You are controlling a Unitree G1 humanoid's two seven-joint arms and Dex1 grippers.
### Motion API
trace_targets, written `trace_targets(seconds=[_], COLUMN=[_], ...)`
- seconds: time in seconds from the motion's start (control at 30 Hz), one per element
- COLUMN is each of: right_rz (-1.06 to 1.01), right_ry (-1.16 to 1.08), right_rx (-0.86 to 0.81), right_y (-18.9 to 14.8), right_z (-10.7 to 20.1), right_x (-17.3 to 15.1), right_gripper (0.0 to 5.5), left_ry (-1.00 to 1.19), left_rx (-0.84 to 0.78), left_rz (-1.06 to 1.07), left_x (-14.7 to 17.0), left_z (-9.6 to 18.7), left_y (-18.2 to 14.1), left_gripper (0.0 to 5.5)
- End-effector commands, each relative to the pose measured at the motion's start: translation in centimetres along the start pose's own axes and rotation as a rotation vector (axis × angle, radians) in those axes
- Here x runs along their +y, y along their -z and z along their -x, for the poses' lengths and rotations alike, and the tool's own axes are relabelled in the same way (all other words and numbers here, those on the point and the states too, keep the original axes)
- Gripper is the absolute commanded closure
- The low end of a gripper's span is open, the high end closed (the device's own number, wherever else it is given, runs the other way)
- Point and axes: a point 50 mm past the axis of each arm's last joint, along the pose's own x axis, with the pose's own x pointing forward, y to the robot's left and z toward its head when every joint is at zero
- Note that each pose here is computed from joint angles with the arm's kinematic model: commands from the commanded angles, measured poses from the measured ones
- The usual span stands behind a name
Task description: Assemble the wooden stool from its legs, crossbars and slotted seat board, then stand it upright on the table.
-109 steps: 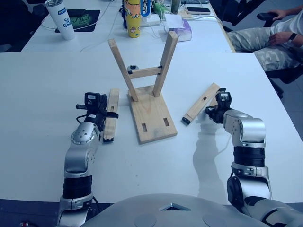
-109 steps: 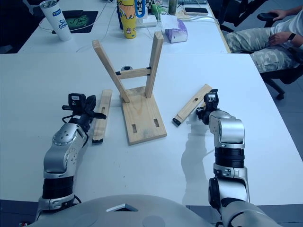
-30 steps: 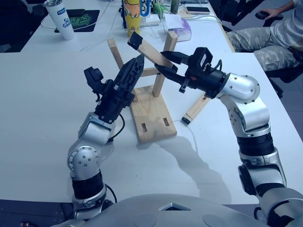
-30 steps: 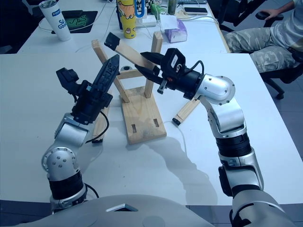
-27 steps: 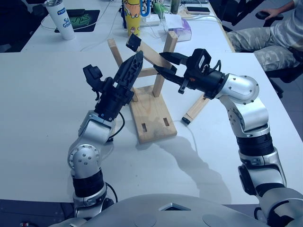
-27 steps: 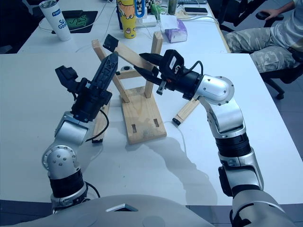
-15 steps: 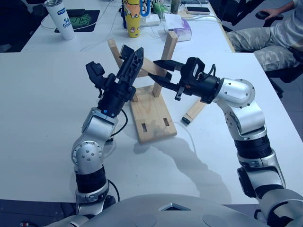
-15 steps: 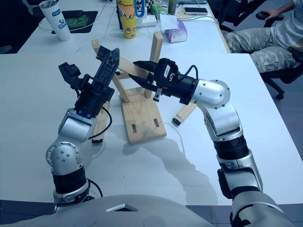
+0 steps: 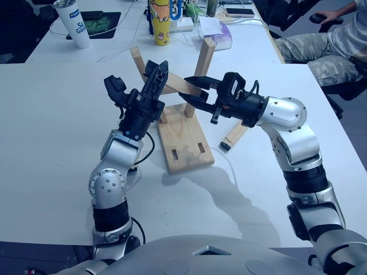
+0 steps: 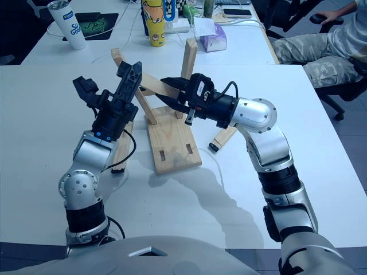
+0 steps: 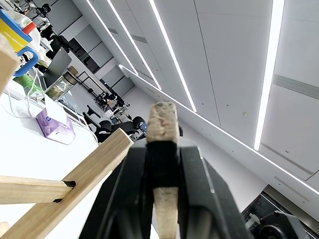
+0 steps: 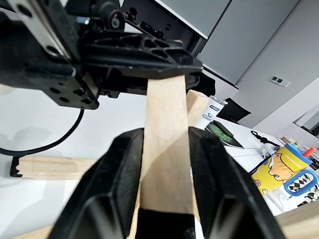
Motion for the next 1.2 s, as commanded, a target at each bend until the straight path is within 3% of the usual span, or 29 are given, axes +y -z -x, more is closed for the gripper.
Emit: trace_targets(seconds=[0.03, 0.27, 0.37, 0.5, 0.6, 0.73, 1.0, 1.2], right_rz=[-0.008, -0.058, -0.128, -0.246, -0.402, -0.485, -0.494, -0.493], right_ry=[0.005, 0.018, 0.086, 0.403, 0.737, 0.982, 0.996, 0.986], right_rx=[0.005, -0.008, -0.029, 0.071, 0.176, 0.301, 0.343, 0.354], right_y=[0.1, 0.0, -0.1, 2.9, 6.6, 10.1, 11.1, 11.2], right_z=[0.1, 0.0, 0.2, 1.7, 4.9, 7.9, 7.2, 7.0], right_x=[0.0, -0.3, -1.3, -4.2, -5.4, -3.9, -0.7, 0.1], right_gripper=[4.17, 3.21, 3.16, 3.16, 3.56, 4.23, 5.47, 5.50], left_ry=[-0.032, -0.106, -0.139, -0.203, -0.295, -0.431, -0.577, -0.656], left_rx=[-0.017, -0.049, -0.069, -0.081, -0.047, -0.018, 0.029, 0.028], left_rz=[-0.013, -0.030, -0.052, -0.135, -0.241, -0.339, -0.474, -0.605], left_x=[0.4, 1.4, 1.9, 2.5, 3.2, 4.5, 7.2, 9.0], left_z=[-0.1, 0.2, 0.7, 2.9, 5.7, 8.1, 8.2, 8.1], left_y=[-0.3, -0.9, -1.6, -3.4, -4.8, -5.7, -4.5, -4.1], left_gripper=[5.09, 5.09, 5.09, 5.09, 5.09, 5.09, 5.09, 5.09])
